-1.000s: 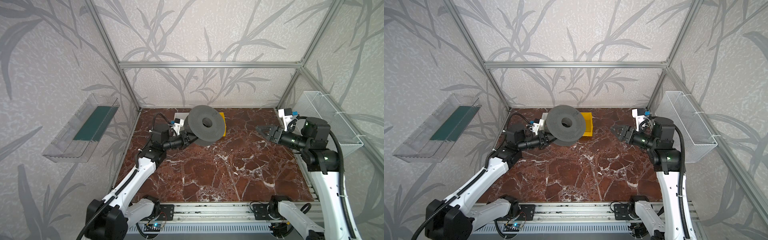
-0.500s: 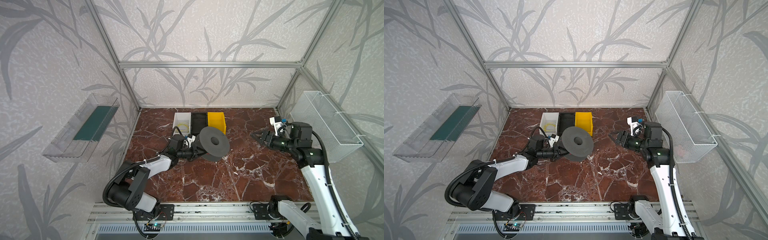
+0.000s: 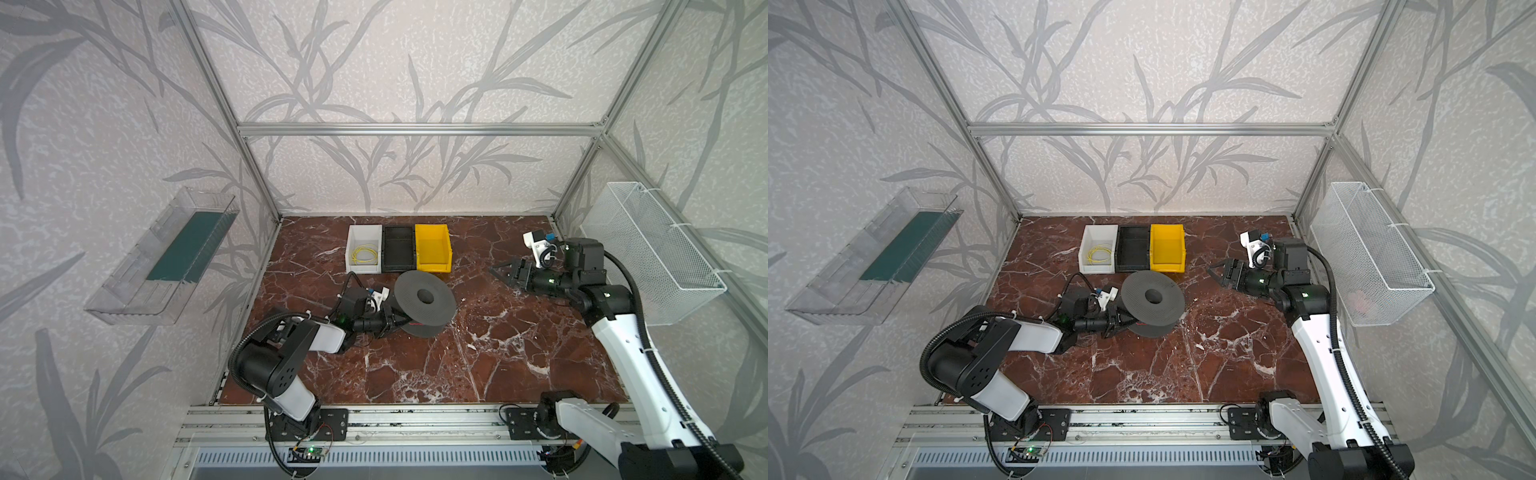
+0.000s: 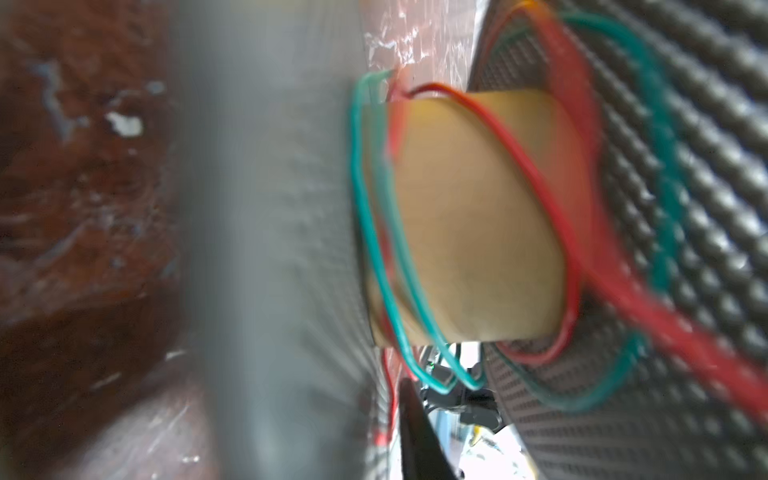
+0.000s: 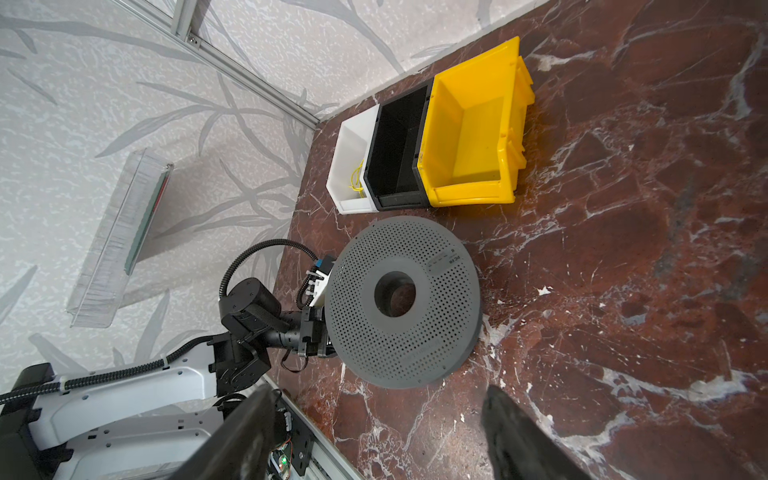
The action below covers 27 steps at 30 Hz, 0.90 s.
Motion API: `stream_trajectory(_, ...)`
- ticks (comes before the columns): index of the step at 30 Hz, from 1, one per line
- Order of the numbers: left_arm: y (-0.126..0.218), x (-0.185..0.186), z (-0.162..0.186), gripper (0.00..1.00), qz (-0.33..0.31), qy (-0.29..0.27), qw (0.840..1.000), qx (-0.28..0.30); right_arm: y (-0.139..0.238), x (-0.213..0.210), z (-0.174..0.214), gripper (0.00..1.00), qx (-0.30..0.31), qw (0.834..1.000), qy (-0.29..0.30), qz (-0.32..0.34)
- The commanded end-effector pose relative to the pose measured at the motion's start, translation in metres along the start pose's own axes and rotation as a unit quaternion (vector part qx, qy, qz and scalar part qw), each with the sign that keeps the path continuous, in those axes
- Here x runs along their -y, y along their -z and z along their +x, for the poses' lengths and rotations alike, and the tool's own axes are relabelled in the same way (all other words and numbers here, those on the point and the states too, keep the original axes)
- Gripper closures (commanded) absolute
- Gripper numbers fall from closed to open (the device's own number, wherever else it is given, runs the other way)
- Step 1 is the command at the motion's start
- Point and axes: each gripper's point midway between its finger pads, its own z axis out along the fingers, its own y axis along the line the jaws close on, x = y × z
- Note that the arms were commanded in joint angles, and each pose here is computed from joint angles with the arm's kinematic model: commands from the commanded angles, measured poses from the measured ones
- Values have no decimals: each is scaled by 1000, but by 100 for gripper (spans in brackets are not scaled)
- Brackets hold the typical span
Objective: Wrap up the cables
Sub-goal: 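Lower the spool flat onto the table with the left gripper and release it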
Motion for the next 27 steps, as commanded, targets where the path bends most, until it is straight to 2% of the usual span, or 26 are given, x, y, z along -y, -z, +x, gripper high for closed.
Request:
stream_trajectory(1,10,-1,-1,67,-32,-36,999,19,9,-14,-10,22,17,999,33,-6)
stream_trajectory(6,25,-13,14,62,-91,-36,995,-1,6,-17,-9,22,14,999,30,-17)
stream_trajectory(11,49,-35,34,57,-173,-34,984,-22,14,-20,-9,22,24,999,39,-9)
stream_trajectory(15,73,-44,41,50,-228,-31,973,-7,16,-21,-10,20,27,999,42,-4)
stream_trajectory(16,80,-48,40,46,-248,-29,968,3,15,-22,-11,20,27,999,40,-6)
stream_trajectory(18,99,-59,34,17,-300,-23,953,42,13,-19,-11,19,24,999,37,-4)
stream_trajectory(19,107,-59,30,8,-316,-25,946,62,10,-14,-12,17,22,999,37,6)
stream_trajectory(20,113,-55,26,4,-324,-29,942,76,9,-10,-12,10,18,999,40,16)
stream_trajectory(21,120,-50,23,2,-332,-32,938,90,6,-5,-13,0,15,998,45,30)
stream_trajectory(24,150,-27,9,1,-356,-60,921,147,-4,15,-16,1,5,991,76,107)
stream_trajectory(27,192,-1,-16,1,-399,-102,880,236,-16,35,-25,1,11,968,137,212)
